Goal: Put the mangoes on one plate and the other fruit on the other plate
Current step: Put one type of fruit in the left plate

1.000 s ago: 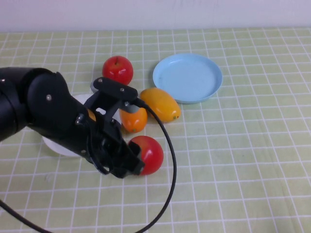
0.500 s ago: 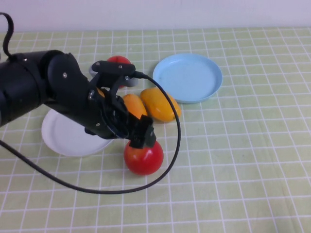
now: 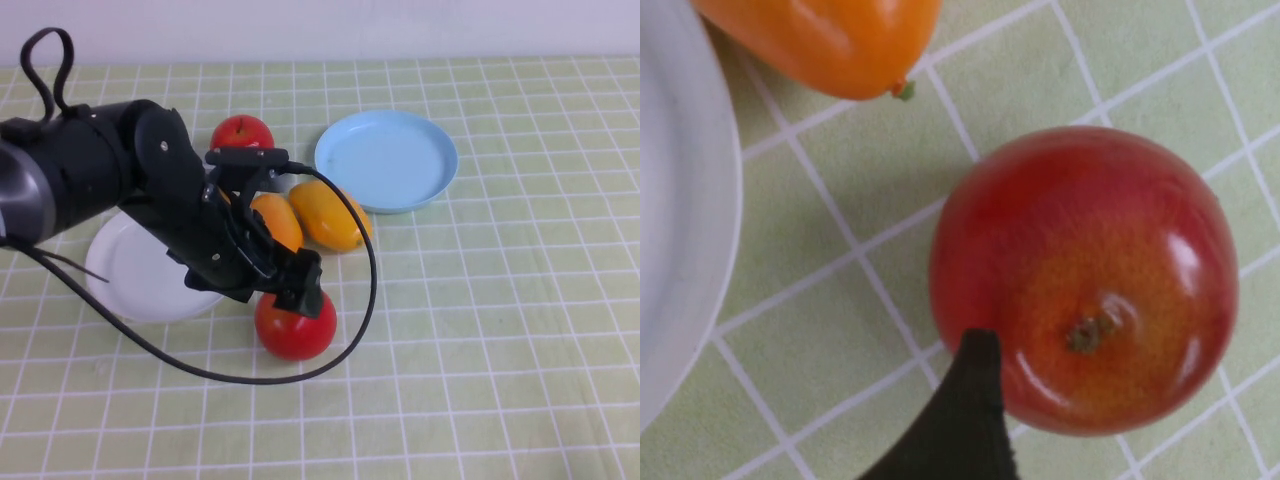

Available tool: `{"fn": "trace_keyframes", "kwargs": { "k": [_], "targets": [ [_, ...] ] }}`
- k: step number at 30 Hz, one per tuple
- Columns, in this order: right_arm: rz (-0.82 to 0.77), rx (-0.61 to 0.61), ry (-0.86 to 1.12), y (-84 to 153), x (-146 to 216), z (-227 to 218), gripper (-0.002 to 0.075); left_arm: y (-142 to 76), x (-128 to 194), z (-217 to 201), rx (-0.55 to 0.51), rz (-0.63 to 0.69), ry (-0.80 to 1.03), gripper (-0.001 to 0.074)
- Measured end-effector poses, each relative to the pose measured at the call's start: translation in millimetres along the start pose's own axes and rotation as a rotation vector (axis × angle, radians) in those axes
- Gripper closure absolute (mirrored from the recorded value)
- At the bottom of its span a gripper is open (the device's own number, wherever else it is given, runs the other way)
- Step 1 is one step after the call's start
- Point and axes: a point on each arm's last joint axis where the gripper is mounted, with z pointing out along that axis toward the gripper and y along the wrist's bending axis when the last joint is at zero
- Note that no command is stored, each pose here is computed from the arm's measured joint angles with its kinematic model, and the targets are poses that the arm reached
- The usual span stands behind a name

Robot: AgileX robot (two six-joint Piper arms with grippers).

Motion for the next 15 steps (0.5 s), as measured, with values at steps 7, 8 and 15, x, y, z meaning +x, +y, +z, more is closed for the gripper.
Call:
{"fn": "trace_keyframes", "kwargs": {
  "k": [7,8,15],
  "targets": [
    [0.0,0.0,0.0,0.0,0.0,0.0,0.0742,5.9,-2.6,1.9,0.001,-0.019,-0.018,0.0066],
    [0.0,0.0,0.0,0.0,0.0,0.0,0.0743,5.3,-2.9,1.9,0.008,-0.024,-0.021,0.0066],
    [0.0,0.0,0.0,0.0,0.0,0.0,0.0742,6.4,-5.1,1.9,0.031,-0.05,-0.042,0.0066]
  ]
}}
